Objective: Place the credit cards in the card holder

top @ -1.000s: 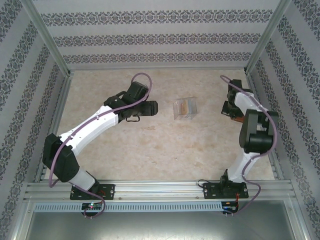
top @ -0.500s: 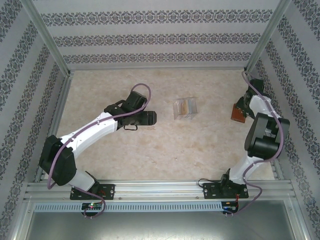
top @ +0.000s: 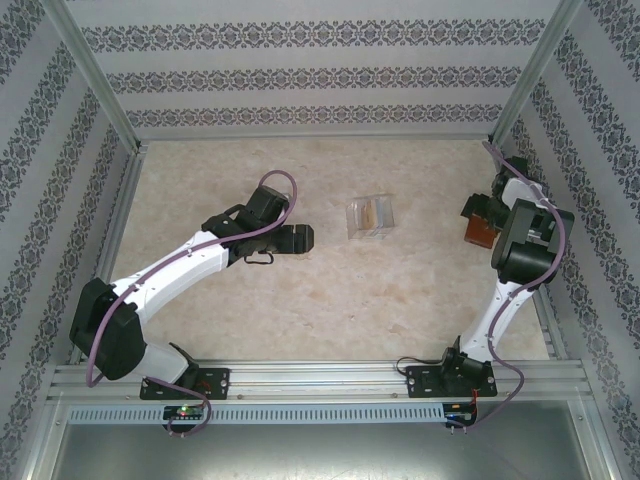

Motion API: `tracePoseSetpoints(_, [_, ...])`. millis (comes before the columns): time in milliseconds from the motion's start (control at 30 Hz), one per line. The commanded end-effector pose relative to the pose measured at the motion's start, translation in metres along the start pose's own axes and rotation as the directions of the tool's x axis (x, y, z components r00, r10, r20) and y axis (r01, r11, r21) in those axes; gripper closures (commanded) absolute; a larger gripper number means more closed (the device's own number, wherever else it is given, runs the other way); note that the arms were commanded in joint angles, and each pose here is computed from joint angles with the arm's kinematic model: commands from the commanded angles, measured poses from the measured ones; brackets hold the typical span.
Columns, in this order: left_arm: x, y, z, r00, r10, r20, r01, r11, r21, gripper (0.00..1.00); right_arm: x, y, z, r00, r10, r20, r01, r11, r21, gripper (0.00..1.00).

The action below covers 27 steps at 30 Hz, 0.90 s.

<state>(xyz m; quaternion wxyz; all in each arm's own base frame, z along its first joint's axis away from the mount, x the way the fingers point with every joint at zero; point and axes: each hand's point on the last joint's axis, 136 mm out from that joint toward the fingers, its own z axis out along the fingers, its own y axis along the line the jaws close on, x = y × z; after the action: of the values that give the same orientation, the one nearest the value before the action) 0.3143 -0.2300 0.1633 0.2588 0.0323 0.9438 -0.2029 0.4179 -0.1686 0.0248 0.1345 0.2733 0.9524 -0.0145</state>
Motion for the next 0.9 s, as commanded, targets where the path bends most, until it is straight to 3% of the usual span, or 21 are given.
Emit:
tracePoseSetpoints(0, [-0.007,-0.005,0.001,1.000,0.006,0.024,-0.007,0.999,0.034,0.16,0.020,0.013,0.004,0.994,-0.065,-0.088,0.064,0.998,-0.018,0.08])
tracePoseSetpoints(133, [-0.005,-0.005,0.005,1.000,0.007,0.009,-0.008,0.999,0.039,0.16,0.043,0.028,-0.001,0.985,-0.093,-0.147,0.088,0.995,-0.044,0.13])
tracePoseSetpoints(433, [0.010,-0.004,0.014,0.999,0.010,-0.035,-0.008,0.998,0.064,0.15,0.112,0.064,-0.027,0.977,-0.069,-0.204,0.018,0.971,-0.239,0.25])
tracePoseSetpoints(867, [0.041,0.000,0.033,0.993,-0.014,-0.120,0.026,0.994,0.102,0.15,0.224,0.145,-0.065,0.909,-0.352,-0.222,0.267,0.903,-0.338,0.25])
